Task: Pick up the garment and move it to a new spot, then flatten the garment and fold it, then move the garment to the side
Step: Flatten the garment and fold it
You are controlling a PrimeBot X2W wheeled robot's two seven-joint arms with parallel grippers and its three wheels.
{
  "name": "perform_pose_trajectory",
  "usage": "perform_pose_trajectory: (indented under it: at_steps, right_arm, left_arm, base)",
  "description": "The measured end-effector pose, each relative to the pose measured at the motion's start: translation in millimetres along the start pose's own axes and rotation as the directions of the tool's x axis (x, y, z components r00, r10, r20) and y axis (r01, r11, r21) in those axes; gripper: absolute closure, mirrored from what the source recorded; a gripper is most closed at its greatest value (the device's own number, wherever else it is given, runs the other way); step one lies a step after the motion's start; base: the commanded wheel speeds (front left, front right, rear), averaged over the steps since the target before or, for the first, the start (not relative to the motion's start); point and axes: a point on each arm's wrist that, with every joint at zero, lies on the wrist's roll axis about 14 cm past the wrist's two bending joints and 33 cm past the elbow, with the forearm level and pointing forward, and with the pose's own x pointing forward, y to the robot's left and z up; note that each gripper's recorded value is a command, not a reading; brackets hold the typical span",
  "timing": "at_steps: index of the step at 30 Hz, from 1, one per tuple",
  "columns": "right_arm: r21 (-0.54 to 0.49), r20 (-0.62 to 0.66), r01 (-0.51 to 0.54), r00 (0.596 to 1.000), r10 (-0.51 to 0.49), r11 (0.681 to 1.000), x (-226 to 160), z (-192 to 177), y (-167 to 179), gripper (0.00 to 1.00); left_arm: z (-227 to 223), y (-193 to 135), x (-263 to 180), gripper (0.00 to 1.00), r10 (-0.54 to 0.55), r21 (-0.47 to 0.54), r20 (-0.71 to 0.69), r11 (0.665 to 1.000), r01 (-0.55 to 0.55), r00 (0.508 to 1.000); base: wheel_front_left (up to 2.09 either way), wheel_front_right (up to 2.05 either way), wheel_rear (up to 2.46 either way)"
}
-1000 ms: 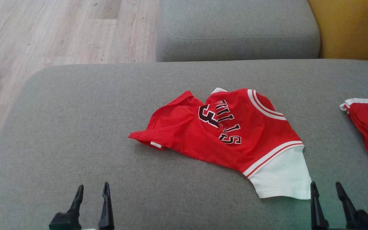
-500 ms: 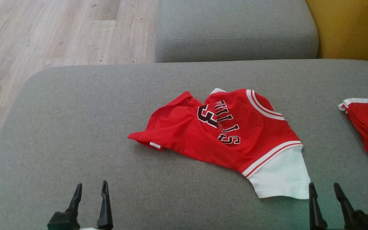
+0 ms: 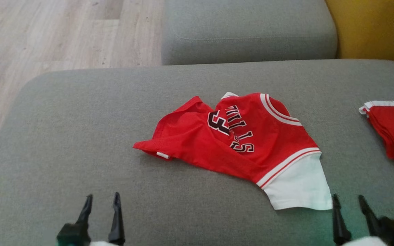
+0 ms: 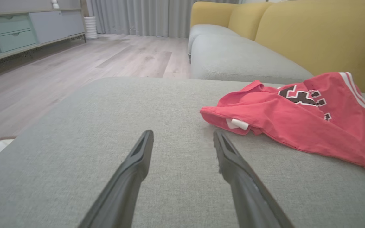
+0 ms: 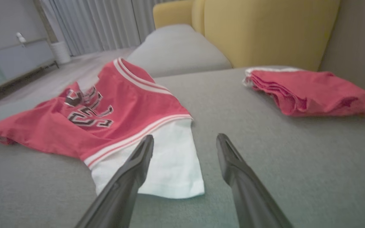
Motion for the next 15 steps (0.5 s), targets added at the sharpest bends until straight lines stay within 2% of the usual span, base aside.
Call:
perform_pose_trajectory:
  at_steps: [1,2,5,7,15]
  right_arm:
    - [-0.005,-0.043,0.002,0.999,-0.002,1.000,1.7,-4.6,-1.1,0.00]
    - [-0.011,-0.147,0.005,0.989,-0.006,1.000,6.7,-14.6,-2.7,0.00]
    - [-0.012,-0.267,0.008,0.964,-0.011,1.000,18.4,-19.0,-6.3,0.00]
    - [-0.048,-0.355,0.010,0.935,-0.026,0.999,25.5,-22.8,-15.2,0.00]
    - [-0.027,-0.561,-0.038,0.828,0.016,0.999,36.1,-51.6,-8.5,0.00]
  left_arm:
    - [-0.6,-3.5,2.1,0.00,-0.014,0.007,-0.006,1.000,0.014,1.000]
    - [-6.6,-11.9,9.8,0.00,-0.048,0.027,-0.056,0.998,0.049,0.997]
    - [-9.8,-25.2,29.2,0.00,-0.095,0.054,-0.124,0.993,0.103,0.988]
    - [-10.1,-31.8,45.4,0.00,-0.112,0.069,-0.173,0.990,0.126,0.979]
    - [-24.0,-50.8,90.1,0.00,-0.163,0.116,-0.346,0.970,0.215,0.924]
  base:
    - [0.00,0.00,0.00]
    - [0.00,0.00,0.00]
    - [0.00,0.00,0.00]
    - [0.00,0.00,0.00]
    - [0.00,0.00,0.00]
